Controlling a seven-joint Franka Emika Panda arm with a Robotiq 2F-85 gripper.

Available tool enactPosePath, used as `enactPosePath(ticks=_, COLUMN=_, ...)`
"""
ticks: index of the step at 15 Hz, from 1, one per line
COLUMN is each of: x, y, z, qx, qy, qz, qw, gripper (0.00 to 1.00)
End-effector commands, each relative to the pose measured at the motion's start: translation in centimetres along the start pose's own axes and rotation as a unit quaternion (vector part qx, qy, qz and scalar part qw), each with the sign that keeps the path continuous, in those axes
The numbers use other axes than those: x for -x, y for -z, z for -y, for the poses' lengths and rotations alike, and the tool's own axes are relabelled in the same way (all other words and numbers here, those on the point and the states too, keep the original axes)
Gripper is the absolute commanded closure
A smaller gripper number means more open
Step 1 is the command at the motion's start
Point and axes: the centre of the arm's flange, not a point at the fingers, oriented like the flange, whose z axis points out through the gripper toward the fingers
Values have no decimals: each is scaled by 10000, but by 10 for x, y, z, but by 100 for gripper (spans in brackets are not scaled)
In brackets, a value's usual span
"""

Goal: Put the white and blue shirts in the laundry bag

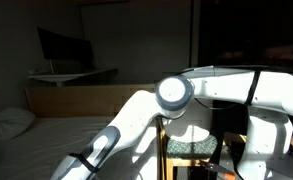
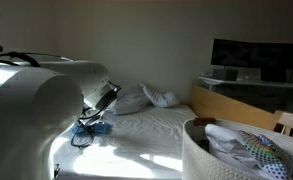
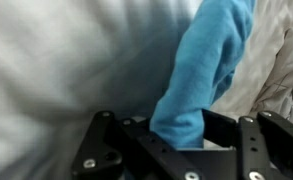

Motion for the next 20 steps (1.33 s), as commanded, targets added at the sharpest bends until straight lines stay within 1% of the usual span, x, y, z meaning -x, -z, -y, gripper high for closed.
enactPosePath(ticks=1, x=21, y=32, z=8, qx=-674, qy=530, qz=161, qw=9962, gripper=91)
enactPosePath(ticks=4, x=20, y=53, z=30, qx=-1280, qy=951, qz=285, qw=9868, gripper=91)
enactPosePath(ticks=7, x=17, y=72, z=46, qx=-1755, qy=1250, qz=373, qw=9758, gripper=92)
enactPosePath(ticks=10, x=12, y=89, z=54, qx=-2031, qy=1504, qz=500, qw=9663, gripper=93)
enactPosePath(ticks=11, x=16, y=97, z=57, qx=-2064, qy=1559, qz=529, qw=9645, gripper=93)
enactPosePath(ticks=12, x=12, y=99, z=58, qx=-2061, qy=1585, qz=607, qw=9637, gripper=93)
enactPosePath(ticks=14, x=8, y=104, z=60, qx=-1839, qy=1601, qz=799, qw=9665, gripper=93)
enactPosePath(ticks=17, x=-3, y=115, z=67, qx=-1192, qy=1725, qz=1127, qw=9713, gripper=92)
enactPosePath(ticks=20, x=-17, y=134, z=82, qx=-552, qy=1873, qz=1344, qw=9715, gripper=91)
